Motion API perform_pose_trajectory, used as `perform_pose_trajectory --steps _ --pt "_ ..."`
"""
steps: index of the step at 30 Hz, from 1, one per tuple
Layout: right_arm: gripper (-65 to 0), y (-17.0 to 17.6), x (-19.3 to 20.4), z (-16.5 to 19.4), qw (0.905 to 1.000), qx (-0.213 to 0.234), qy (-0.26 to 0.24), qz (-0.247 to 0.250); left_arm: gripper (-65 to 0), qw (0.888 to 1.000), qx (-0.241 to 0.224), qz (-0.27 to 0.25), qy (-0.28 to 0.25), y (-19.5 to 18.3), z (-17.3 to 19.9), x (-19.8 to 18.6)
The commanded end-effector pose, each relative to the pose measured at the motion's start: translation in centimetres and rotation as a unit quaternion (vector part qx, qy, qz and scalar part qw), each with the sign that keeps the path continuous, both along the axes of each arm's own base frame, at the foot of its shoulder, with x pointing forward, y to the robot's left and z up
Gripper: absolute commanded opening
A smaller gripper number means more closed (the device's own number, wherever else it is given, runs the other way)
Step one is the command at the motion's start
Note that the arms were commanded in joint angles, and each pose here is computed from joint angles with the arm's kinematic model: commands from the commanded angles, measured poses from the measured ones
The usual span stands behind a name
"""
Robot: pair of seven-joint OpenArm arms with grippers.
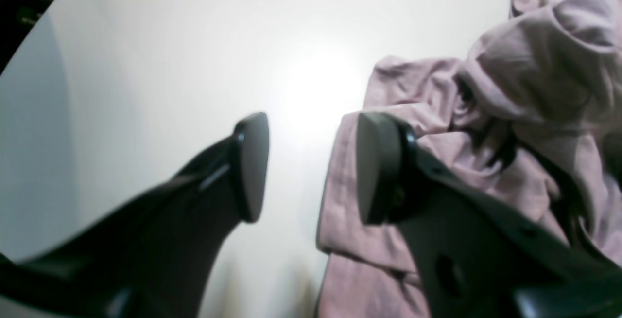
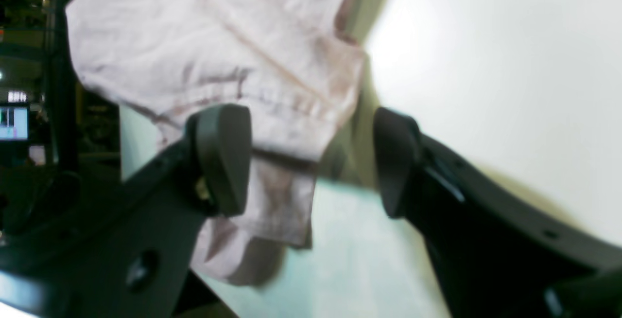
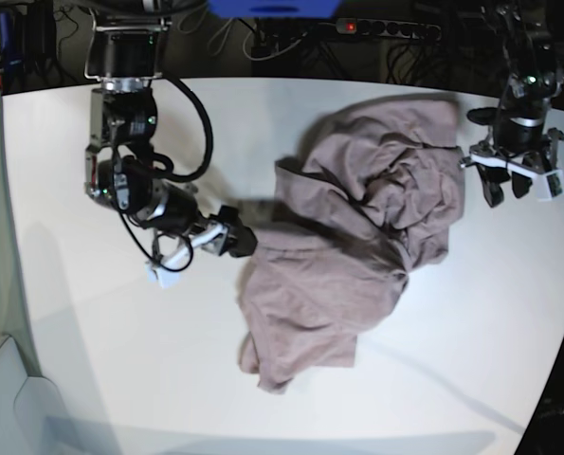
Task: Layout the t-shirt on the table in an organized manner, then fold the t-shirt properly
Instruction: 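Pull the grasped fabric outward with the right gripper to spread the shirt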
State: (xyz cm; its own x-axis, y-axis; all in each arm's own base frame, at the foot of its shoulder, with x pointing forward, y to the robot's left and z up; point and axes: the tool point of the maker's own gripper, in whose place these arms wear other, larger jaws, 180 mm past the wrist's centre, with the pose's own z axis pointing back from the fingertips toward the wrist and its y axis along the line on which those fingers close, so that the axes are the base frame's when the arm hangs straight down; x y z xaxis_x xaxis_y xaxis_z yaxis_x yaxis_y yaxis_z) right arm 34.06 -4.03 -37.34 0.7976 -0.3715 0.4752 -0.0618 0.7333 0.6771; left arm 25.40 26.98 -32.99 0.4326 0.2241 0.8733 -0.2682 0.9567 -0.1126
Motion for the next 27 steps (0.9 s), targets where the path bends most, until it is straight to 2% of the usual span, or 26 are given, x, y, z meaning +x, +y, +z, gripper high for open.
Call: perform_pose_trajectory --steps 1,10,12,17,22,23,25,27 --pt "-25.0 0.2 0.7 1.3 0.9997 0.010 -0.021 -0.001 -36.6 1.000 0.011 -0.003 -0.025 0.3 1.5 0.6" --pt "-25.0 0.7 0.0 -1.3 0.9996 0.018 0.022 0.000 -36.6 1.000 0.010 -0.002 -0.025 0.2 1.4 0.5" --pt "-25.0 0.8 0.3 -1.0 0.9997 0.019 0.017 0.001 -36.6 1.000 0.010 -0.002 -0.023 0.2 1.3 0.4" --pt "-25.2 3.0 0.4 0.3 0.9984 0.035 -0.022 0.039 -36.6 1.000 0.009 -0.002 -0.023 0.2 1.3 0.4" --pt "-25.6 3.7 0.7 0.8 0.9977 0.042 -0.029 0.045 -36.6 1.000 0.010 -0.002 -0.022 0.2 1.3 0.4" --pt "-27.1 3.7 0.7 0.9 0.9976 0.043 -0.030 0.045 -36.6 1.000 0.010 -0.002 -0.022 0.2 1.3 0.4" --pt "-34.5 3.9 0.7 1.2 0.9967 0.041 -0.042 0.055 -36.6 1.000 0.010 -0.002 -0.022 0.2 1.3 0.4" --pt "-48.1 4.2 0.7 1.6 0.9947 0.040 -0.061 0.072 -36.6 1.000 0.010 -0.002 -0.022 0.2 1.3 0.4"
